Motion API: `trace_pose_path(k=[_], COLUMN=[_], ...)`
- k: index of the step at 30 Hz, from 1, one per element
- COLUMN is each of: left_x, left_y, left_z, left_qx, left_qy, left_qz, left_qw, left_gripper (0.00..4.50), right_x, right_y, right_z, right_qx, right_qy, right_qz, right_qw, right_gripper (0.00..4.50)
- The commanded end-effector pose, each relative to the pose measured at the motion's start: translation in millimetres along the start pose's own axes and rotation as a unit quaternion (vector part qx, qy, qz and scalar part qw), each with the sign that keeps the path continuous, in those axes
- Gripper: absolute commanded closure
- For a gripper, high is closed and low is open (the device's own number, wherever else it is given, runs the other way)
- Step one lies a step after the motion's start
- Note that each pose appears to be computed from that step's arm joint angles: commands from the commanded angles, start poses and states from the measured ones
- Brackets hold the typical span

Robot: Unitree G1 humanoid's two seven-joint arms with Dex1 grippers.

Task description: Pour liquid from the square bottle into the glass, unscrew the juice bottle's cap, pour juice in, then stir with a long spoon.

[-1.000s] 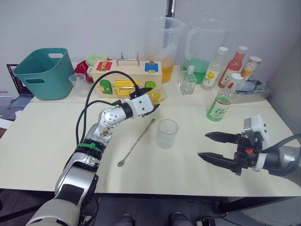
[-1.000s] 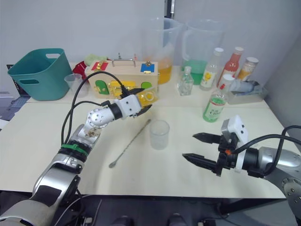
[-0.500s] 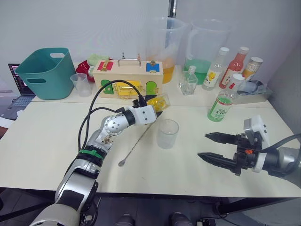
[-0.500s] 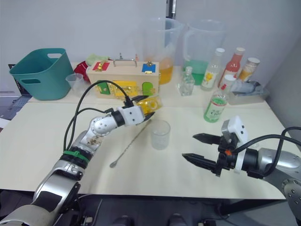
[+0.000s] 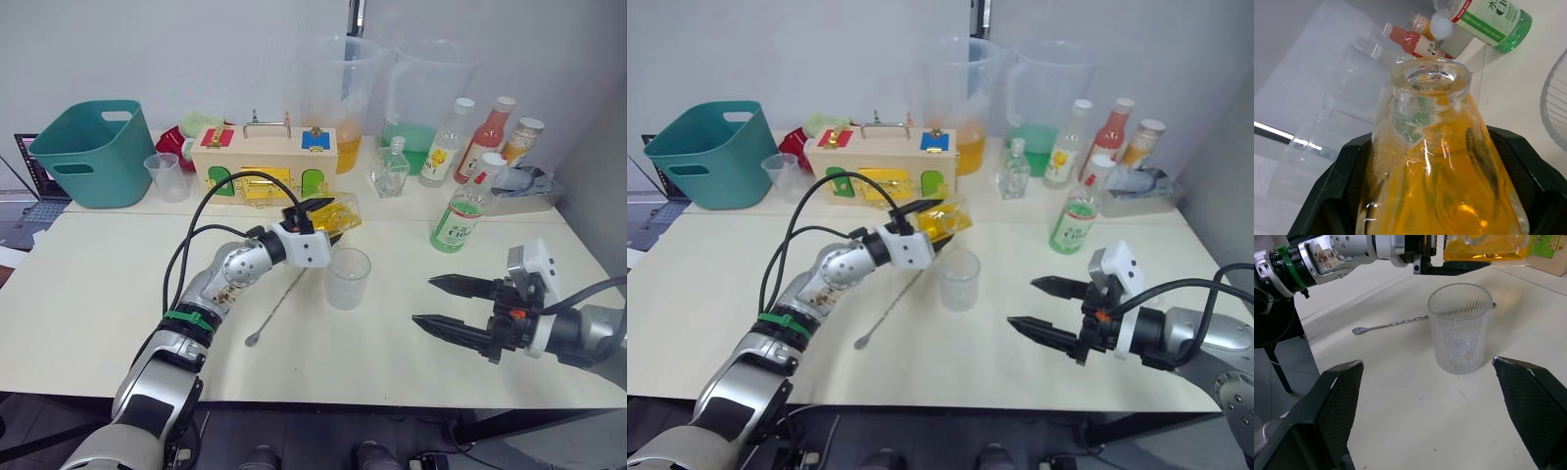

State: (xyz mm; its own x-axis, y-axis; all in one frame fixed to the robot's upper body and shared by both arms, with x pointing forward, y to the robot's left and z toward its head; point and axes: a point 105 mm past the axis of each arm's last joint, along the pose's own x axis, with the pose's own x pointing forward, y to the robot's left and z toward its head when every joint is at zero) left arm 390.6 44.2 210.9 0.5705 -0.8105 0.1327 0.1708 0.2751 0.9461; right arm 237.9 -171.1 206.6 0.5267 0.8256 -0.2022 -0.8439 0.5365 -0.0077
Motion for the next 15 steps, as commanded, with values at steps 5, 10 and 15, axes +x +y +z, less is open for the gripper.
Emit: trace_pose_path(k=[5, 10, 15], left_x=[6.7, 5.7, 5.9], left_y=[30.3, 28.9, 31.0], left_z=[27.2, 24.3, 24.7], left_qx=[0.079, 0.109, 0.144], left_qy=[-0.059, -0.057, -0.062], left_qz=[0.053, 0.056, 0.064], left_qw=[0.994, 0.991, 0.986], left_gripper=[1.7, 1.7, 1.7], right_x=[-3.4, -3.1, -2.9], right_y=[2.4, 0.2, -0.5], right_z=[8.3, 7.5, 6.9], right_qx=[-0.021, -0.022, -0.022], right_qy=[-0.004, -0.005, -0.005], right_qz=[-0.004, -0.014, -0.017], right_qw=[1.0, 1.0, 1.0], right_gripper=[0.02, 0.02, 0.02])
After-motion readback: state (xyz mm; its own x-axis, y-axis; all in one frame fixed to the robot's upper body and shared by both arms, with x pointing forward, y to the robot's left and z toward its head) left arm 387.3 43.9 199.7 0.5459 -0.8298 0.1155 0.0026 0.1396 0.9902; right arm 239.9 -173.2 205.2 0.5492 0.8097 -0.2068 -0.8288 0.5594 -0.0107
